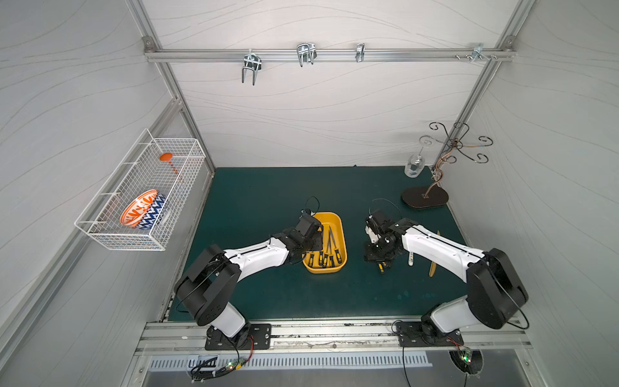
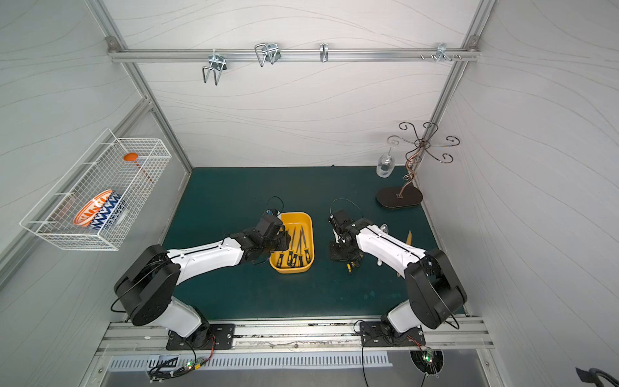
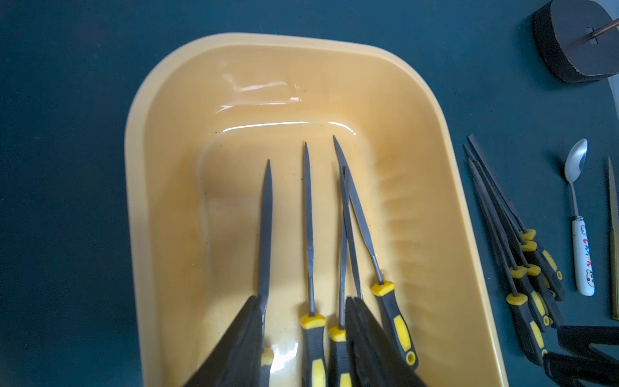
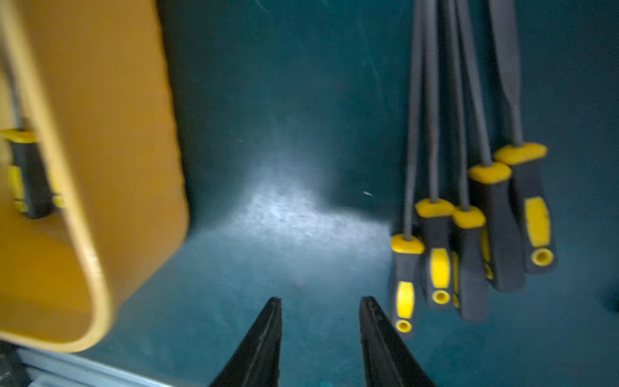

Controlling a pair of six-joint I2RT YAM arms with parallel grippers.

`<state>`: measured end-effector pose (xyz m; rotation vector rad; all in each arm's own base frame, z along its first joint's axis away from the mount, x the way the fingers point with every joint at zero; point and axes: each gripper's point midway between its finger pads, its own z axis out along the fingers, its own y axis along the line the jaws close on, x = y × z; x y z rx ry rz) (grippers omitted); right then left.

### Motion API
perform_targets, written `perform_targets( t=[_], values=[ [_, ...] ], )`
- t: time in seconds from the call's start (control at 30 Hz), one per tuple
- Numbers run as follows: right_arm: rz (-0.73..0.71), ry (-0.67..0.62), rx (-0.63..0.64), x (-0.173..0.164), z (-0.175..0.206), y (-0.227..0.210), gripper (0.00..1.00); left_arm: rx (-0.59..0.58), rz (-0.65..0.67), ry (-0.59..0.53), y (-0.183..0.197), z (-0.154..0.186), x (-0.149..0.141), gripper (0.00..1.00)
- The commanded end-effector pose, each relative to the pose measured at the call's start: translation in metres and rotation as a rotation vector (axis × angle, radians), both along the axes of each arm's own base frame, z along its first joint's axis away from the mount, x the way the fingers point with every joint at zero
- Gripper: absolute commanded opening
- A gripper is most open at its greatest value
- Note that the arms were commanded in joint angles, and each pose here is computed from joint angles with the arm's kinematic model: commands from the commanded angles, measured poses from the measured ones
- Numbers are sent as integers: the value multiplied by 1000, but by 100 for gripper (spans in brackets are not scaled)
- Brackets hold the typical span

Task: Put the file tool into the storage box
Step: Place the file tool in the storage box, then pick up the file tool from the center of the board.

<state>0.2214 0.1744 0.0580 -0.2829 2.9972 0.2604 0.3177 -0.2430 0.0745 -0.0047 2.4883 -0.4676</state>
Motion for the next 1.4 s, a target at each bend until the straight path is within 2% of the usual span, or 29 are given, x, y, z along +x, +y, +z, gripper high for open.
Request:
perform_targets(
  t=[0.0,0.47,0.87,1.0,1.2,1.37],
  values=[
    [-24,17,-82,-7,-5,-19,43,-58,3,-53,-8,19,9,46],
    [-37,78,-168,-16,-31,-38,43,-61,5,-49,-7,19,7,46],
    [-30,141,-122,-23,-46,-28,38,-61,11,-48,-6,19,7,47],
    [-23,146,-112,-25,-49,-25,29,-67,8,-51,-7,20,6,47],
    [-12,124,-68,-21,-44,-16,7,-106,-12,-66,-12,26,6,58],
    [42,36,182,-11,-7,25,0,-165,-42,-90,-20,36,4,70]
  ],
)
